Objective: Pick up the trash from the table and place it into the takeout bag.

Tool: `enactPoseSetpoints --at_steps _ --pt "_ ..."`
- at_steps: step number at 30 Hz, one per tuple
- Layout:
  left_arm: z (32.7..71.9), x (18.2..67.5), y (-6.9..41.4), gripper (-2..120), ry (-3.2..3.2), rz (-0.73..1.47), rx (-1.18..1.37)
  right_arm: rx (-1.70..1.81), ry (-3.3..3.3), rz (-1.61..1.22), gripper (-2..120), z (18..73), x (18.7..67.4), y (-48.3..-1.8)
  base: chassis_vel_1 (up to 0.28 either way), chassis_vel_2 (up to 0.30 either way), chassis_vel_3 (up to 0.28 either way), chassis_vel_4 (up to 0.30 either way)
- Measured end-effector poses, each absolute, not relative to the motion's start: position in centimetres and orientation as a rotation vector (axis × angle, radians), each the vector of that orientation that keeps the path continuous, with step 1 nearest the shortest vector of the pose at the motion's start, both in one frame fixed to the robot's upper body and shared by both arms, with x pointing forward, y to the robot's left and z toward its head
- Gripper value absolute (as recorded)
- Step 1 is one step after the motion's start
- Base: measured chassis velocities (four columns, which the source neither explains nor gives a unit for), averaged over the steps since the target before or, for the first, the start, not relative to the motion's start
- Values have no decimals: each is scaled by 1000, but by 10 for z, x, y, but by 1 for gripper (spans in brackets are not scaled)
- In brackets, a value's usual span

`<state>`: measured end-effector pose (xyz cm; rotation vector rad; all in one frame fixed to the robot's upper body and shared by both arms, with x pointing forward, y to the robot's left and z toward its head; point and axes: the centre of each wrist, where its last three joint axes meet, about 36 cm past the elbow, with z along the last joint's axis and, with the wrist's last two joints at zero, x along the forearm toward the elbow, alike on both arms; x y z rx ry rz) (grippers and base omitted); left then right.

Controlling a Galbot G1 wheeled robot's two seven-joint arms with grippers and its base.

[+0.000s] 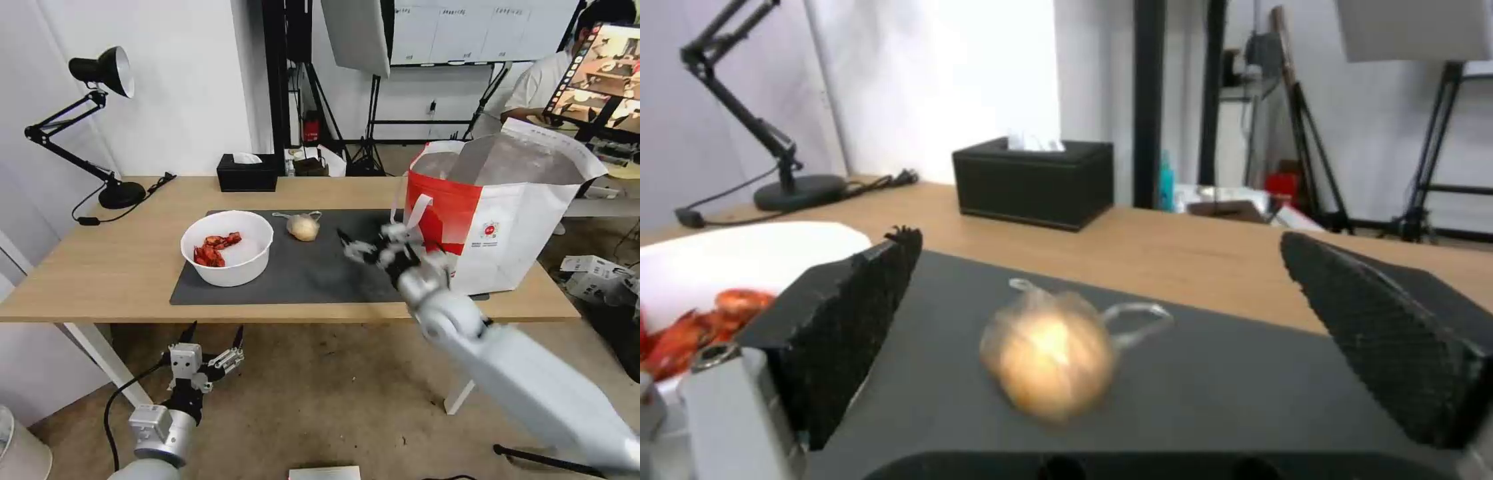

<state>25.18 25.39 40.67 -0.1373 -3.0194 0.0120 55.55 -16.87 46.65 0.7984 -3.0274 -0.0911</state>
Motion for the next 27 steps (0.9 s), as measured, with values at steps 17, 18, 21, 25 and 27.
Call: enactPoseSetpoints --at_steps 17,18,21,25,27 --pt "402 252 256 100 -3015 15 -116 705 -2844 76 100 464 675 -81 0 0 0 0" --pt "402 252 255 100 -3014 16 -117 705 -2825 92 100 466 679 -77 0 0 0 0" --pt "402 252 255 100 -3014 17 -117 702 -2790 136 100 470 686 -72 0 0 0 0" --pt "402 252 255 100 -3015 16 -117 674 -2722 216 100 476 693 -66 0 0 0 0" --pt "402 252 256 100 -3015 15 -117 656 -2691 255 100 475 695 -62 0 0 0 0"
